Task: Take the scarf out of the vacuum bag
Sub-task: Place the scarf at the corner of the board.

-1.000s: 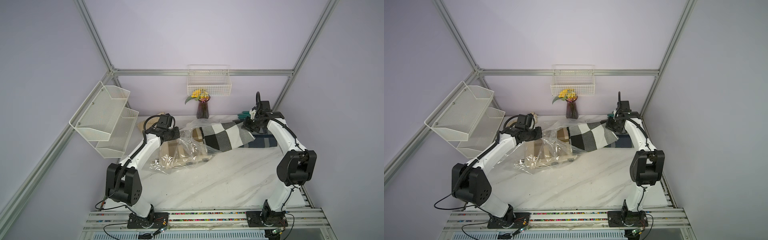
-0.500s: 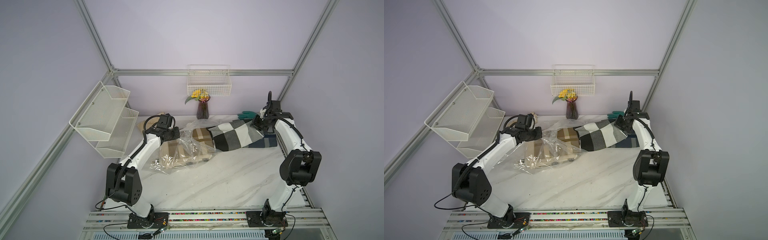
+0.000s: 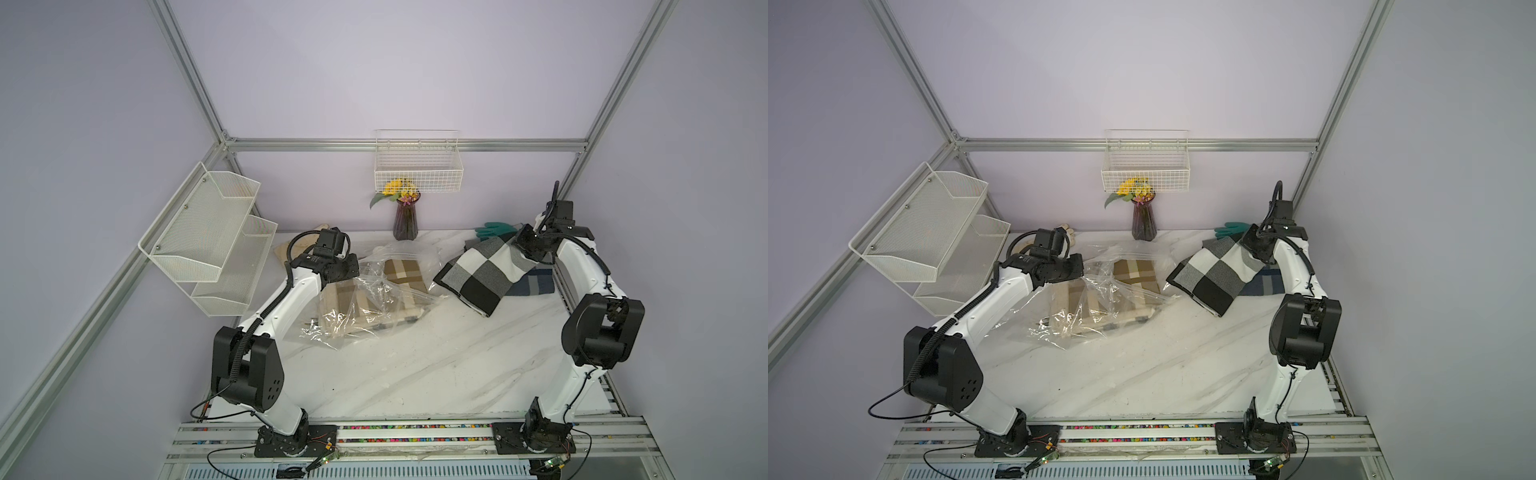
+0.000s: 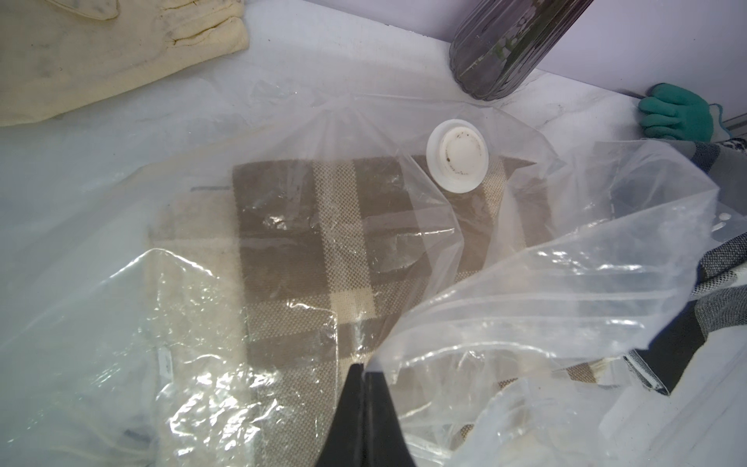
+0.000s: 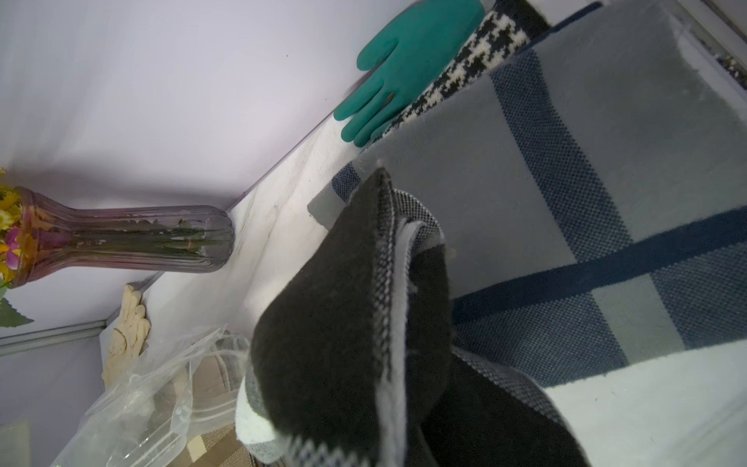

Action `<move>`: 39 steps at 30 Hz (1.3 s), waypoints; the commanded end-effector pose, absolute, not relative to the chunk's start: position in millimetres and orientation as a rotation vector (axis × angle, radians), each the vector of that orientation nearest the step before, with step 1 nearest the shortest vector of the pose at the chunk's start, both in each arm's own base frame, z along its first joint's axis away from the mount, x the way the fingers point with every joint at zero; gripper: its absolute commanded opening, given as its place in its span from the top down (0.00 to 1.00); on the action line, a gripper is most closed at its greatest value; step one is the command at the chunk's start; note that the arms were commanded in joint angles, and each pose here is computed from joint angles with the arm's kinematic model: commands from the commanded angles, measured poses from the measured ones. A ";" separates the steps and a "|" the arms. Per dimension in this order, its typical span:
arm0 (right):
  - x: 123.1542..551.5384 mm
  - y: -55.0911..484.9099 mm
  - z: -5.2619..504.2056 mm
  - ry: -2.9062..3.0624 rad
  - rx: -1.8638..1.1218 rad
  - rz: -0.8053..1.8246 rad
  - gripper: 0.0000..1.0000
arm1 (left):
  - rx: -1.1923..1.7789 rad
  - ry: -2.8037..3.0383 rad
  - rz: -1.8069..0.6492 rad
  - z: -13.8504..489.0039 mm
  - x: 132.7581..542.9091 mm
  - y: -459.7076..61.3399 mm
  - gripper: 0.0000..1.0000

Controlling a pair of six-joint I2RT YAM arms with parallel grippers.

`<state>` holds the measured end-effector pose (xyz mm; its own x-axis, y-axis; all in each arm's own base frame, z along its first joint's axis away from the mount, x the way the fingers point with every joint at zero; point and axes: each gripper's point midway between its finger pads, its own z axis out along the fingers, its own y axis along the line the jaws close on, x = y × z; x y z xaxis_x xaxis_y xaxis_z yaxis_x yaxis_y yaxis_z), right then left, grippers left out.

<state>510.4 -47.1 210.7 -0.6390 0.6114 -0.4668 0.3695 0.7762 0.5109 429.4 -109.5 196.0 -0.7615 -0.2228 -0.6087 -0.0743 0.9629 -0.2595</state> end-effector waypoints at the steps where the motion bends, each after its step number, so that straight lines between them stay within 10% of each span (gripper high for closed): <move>1: 534.2 -51.0 231.2 2.194 0.720 0.549 1.00 | -0.235 2.340 -0.247 226.0 432.9 -95.8 1.00; 39: 540.7 -141.3 232.0 1.595 1.211 1.246 1.00 | -0.238 2.344 -0.249 225.5 432.6 -96.0 1.00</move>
<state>531.3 -129.6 197.6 -0.2861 0.9575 -0.0369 0.3594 0.1430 0.9222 427.4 -106.4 197.2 -0.7601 -0.2219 -0.6107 -0.0832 0.9654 -0.2473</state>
